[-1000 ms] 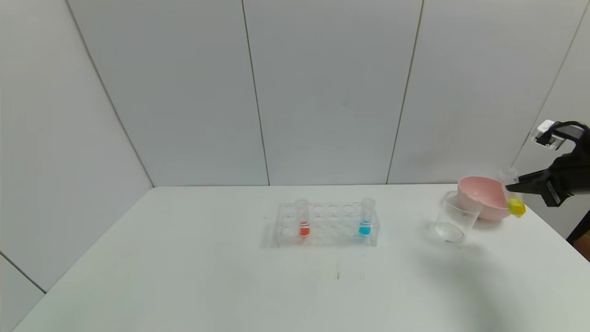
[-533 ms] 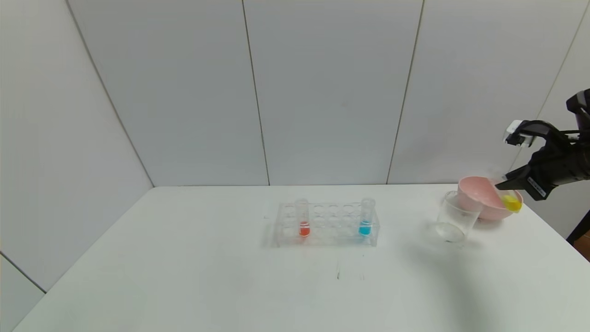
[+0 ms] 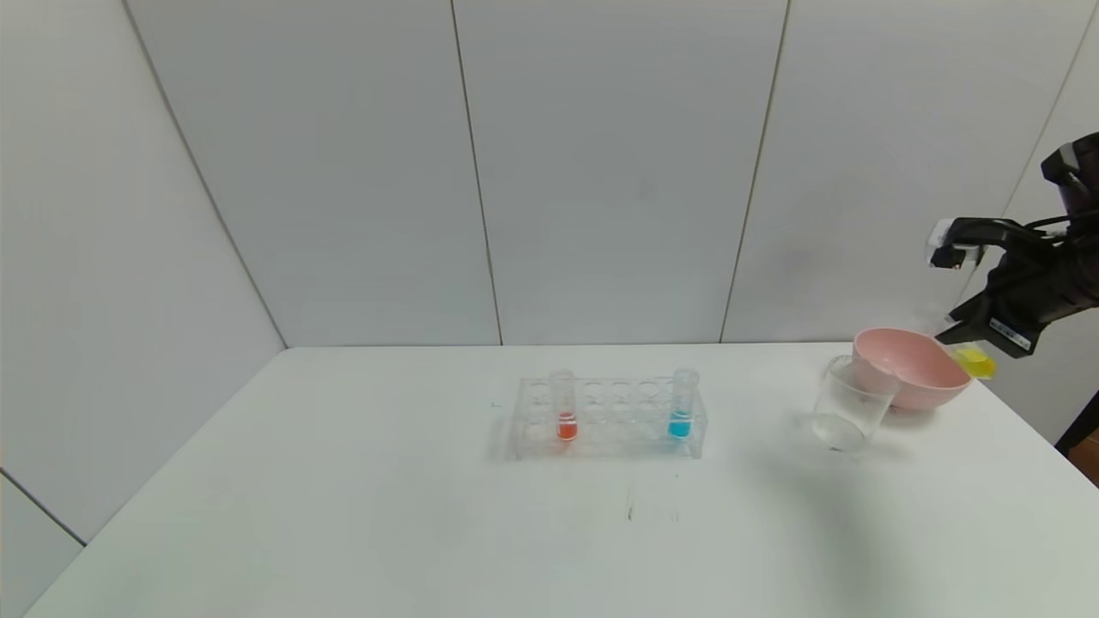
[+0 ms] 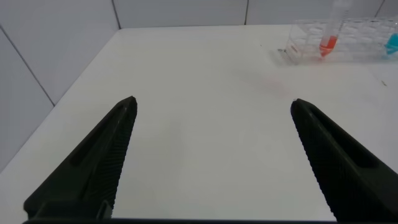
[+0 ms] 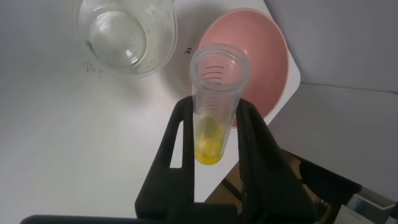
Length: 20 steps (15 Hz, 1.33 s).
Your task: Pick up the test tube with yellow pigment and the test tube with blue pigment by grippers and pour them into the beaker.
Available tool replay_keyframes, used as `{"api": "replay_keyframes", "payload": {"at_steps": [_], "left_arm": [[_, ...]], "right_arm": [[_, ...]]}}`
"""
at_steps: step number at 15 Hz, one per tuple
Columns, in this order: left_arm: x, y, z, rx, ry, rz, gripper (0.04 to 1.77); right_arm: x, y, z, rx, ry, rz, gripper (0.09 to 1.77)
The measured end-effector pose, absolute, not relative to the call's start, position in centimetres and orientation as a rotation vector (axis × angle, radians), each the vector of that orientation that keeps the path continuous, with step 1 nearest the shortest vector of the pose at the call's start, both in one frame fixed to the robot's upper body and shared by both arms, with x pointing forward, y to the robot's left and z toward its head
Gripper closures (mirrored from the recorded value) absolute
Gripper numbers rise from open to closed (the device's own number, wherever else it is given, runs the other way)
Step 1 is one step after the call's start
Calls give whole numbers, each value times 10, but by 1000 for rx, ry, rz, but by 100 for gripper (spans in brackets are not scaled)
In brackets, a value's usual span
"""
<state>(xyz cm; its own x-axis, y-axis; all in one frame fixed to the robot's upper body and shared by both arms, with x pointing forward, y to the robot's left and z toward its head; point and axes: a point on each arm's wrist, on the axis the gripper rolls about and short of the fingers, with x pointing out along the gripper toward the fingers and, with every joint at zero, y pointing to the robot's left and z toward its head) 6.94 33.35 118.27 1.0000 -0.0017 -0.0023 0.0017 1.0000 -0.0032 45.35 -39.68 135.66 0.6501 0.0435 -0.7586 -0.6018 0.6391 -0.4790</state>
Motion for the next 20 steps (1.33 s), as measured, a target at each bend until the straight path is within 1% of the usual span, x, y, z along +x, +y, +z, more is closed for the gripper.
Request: {"api": "replay_keyframes", "payload": {"at_steps": [4, 8, 16, 20], "left_arm": [[69, 334, 1183, -4, 3, -2, 5], [69, 334, 1183, -4, 2, -2, 5], [69, 334, 1183, -4, 3, -2, 5], [69, 334, 1183, -4, 2, -2, 5]], "right_arm": [[460, -385, 1362, -859, 809, 451, 138], [468, -377, 1358, -989, 815, 488, 138], [476, -355, 1351, -1174, 875, 479, 138], [474, -344, 1346, -1238, 945, 498, 138]]}}
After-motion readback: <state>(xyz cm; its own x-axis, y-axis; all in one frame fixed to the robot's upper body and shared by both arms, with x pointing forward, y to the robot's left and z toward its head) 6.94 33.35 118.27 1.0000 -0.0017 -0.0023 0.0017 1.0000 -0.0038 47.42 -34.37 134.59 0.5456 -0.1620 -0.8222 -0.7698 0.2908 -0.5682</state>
